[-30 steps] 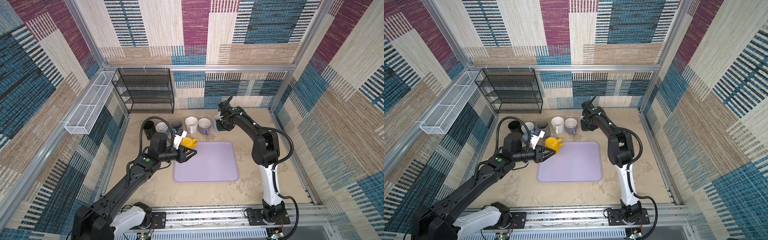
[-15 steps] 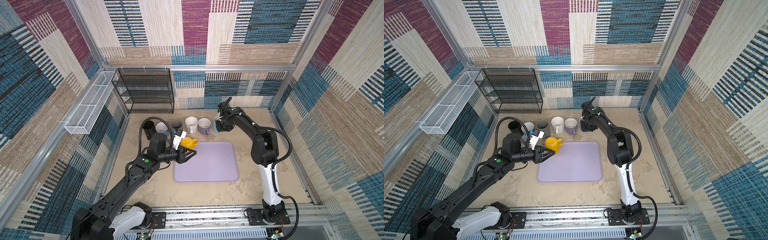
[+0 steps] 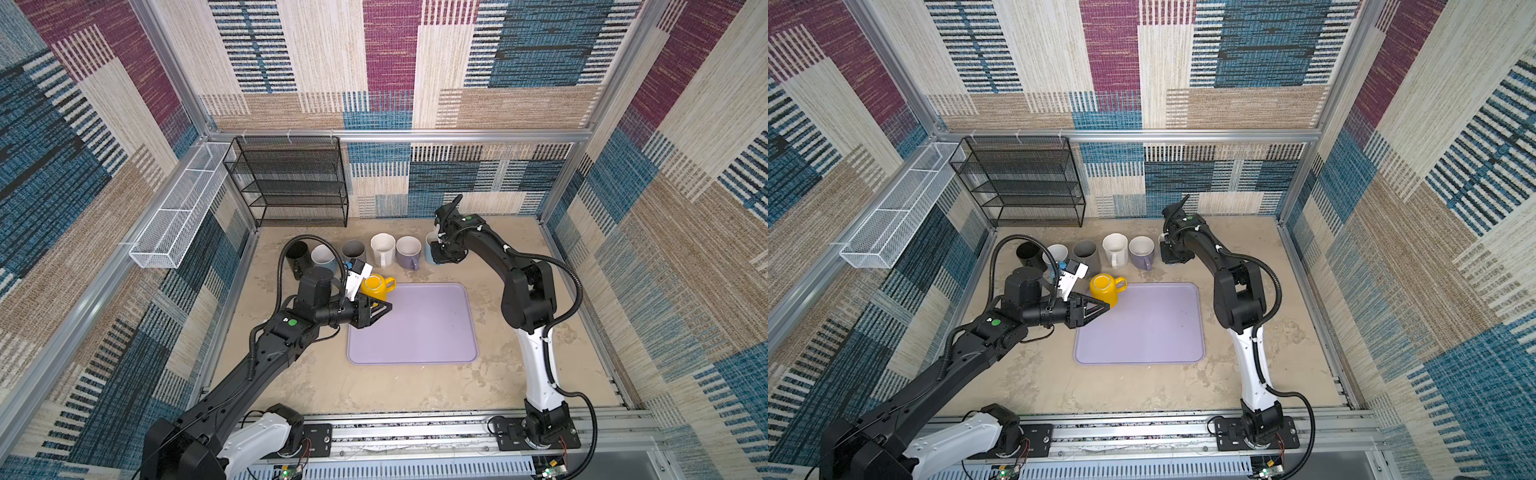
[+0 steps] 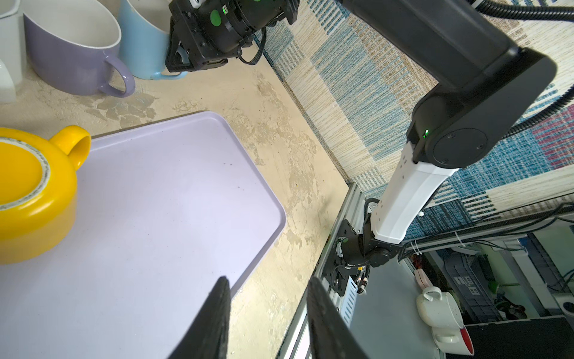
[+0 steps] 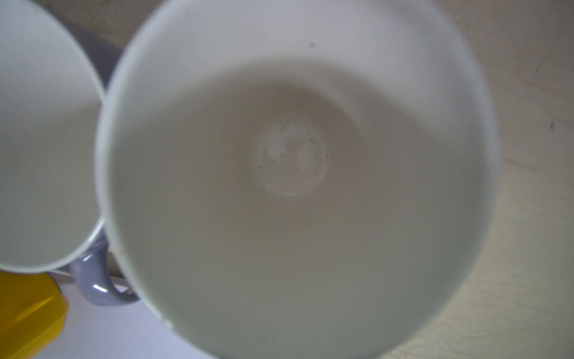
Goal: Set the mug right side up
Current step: 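Lower the upright light-blue mug onto the table beside the lavender mug with the right gripper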
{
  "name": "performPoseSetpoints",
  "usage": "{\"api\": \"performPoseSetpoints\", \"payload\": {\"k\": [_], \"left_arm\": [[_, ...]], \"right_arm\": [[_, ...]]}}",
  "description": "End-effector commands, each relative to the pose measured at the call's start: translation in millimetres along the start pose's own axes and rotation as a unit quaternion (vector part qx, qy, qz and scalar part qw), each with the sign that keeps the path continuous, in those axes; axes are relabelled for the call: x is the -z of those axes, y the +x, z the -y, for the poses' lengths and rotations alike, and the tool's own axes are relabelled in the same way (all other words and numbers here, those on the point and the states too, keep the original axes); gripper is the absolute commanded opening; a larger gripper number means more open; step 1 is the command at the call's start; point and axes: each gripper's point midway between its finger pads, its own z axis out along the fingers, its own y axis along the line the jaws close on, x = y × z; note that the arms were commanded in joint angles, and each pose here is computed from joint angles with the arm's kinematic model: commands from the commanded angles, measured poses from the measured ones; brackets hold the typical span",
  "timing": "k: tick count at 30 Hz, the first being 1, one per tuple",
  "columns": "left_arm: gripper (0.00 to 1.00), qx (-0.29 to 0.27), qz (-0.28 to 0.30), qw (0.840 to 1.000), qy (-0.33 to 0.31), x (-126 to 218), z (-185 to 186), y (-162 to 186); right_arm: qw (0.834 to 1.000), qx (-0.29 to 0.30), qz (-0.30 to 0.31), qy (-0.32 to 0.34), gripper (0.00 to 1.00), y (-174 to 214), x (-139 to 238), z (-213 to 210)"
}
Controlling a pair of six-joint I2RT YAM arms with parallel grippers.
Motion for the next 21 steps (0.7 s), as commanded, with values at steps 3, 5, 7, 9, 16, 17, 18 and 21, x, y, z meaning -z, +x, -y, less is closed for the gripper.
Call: {"api": "performPoseSetpoints", "payload": {"k": [3, 5, 7, 9, 16, 17, 18, 21], "left_arm": [[0.38, -0.014, 0.002, 1.000, -0.007, 1.4, -0.9, -0.7], [0.38, -0.015, 0.003, 1.000, -0.007, 2.2, -0.4, -1.3], [0.38, -0.013, 0.001, 1.000, -0.008, 2.0, -1.2, -0.3], [0.38, -0.013, 0.000, 1.000, -0.009, 1.7, -1.8, 0.4], [0.38, -0.014, 0.001, 1.000, -0.011, 2.2, -1.6, -0.9], [0.38, -0.013, 0.000, 1.000, -0.011, 2.2, -1.8, -0.6], [0.38, -0.013, 0.001, 1.000, -0.013, 2.1, -2.5, -1.1], [0.38, -0.011, -0.001, 1.000, -0.017, 1.8, -3.7, -1.1]], "right_arm": [[1.000, 0.003, 0.012, -0.004, 0.31, -6.3, 1.8, -2.6], [1.000, 0.003, 0.013, -0.005, 0.33, -6.7, 2.9, -2.8], [1.000, 0.003, 0.015, -0.005, 0.35, -7.4, 4.1, -3.2], [1.000, 0.003, 0.015, -0.006, 0.36, -7.2, 4.7, -3.2], [1.000, 0.003, 0.030, -0.007, 0.41, -9.9, 17.7, -3.4], [0.999, 0.004, 0.034, -0.008, 0.41, -10.2, 20.8, -3.7], [0.999, 0.004, 0.038, -0.006, 0.41, -10.0, 25.2, -3.2], [0.999, 0.002, 0.051, -0.003, 0.41, -10.6, 35.8, -1.2]]}}
